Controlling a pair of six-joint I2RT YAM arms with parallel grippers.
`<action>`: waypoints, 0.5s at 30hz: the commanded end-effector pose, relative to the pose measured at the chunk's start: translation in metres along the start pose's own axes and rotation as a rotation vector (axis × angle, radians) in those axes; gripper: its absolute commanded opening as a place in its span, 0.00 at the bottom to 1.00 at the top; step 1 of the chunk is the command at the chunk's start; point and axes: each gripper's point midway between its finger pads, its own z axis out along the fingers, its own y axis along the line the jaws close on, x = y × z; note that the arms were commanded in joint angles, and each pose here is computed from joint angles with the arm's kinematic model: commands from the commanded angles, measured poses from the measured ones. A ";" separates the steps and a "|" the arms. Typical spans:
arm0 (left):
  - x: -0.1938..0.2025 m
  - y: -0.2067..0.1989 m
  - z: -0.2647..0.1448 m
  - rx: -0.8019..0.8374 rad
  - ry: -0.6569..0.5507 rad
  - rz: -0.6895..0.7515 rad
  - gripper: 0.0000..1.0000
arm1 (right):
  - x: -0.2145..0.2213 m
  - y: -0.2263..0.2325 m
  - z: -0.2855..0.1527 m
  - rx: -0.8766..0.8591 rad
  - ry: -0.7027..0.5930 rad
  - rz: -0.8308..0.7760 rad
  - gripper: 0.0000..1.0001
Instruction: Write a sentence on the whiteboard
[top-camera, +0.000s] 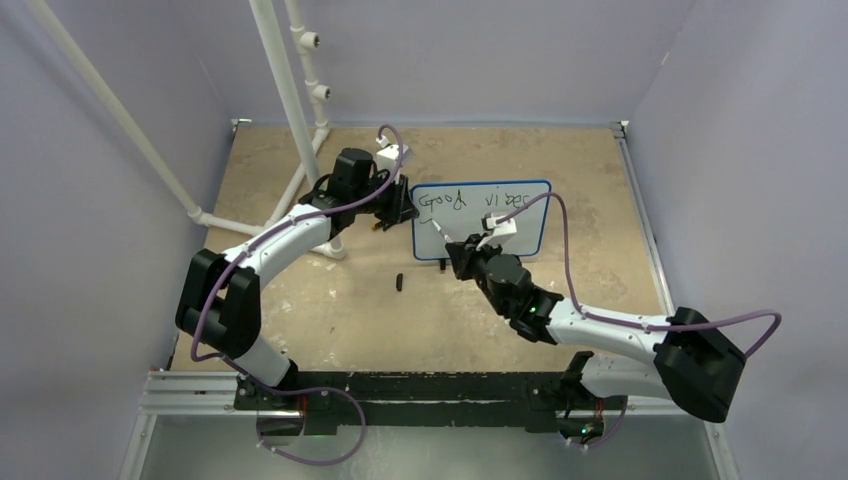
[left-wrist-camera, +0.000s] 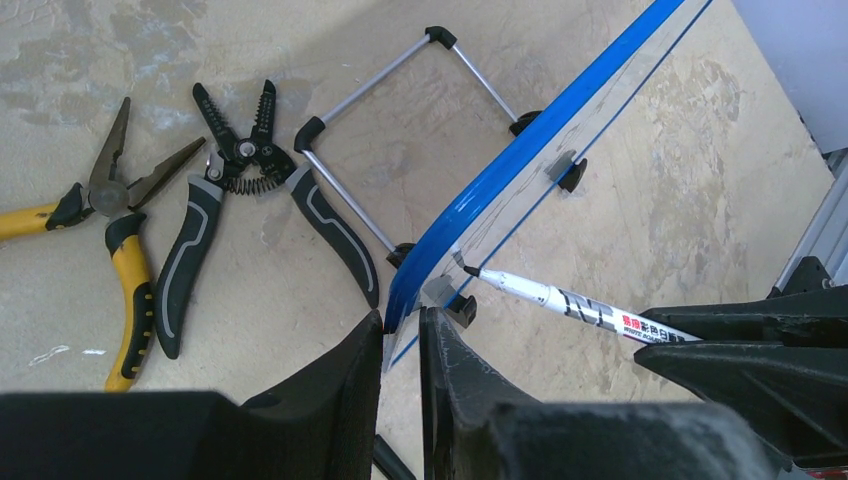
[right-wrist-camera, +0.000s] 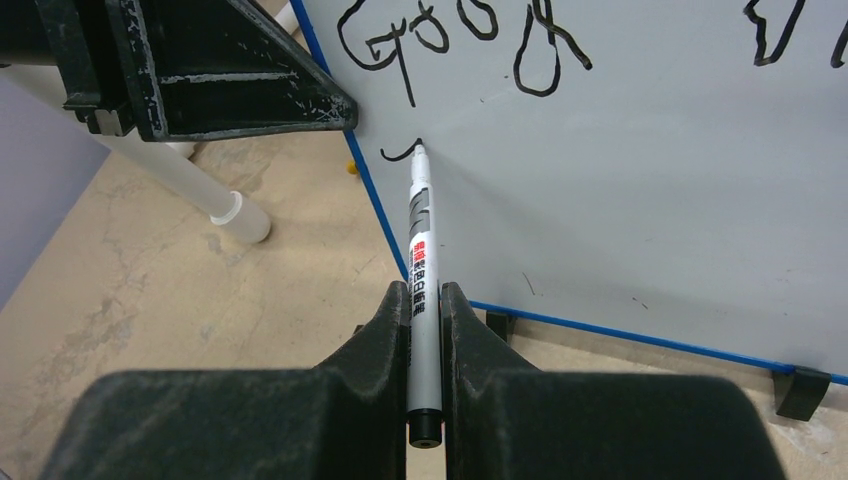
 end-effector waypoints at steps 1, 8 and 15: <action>-0.006 -0.004 -0.002 0.015 -0.025 -0.001 0.18 | -0.020 0.010 -0.005 -0.066 -0.070 -0.009 0.00; -0.006 -0.004 -0.002 0.016 -0.025 0.000 0.18 | -0.031 0.023 -0.004 -0.120 -0.101 -0.033 0.00; -0.006 -0.004 -0.003 0.014 -0.026 0.001 0.18 | -0.025 0.017 0.005 -0.063 -0.078 -0.041 0.00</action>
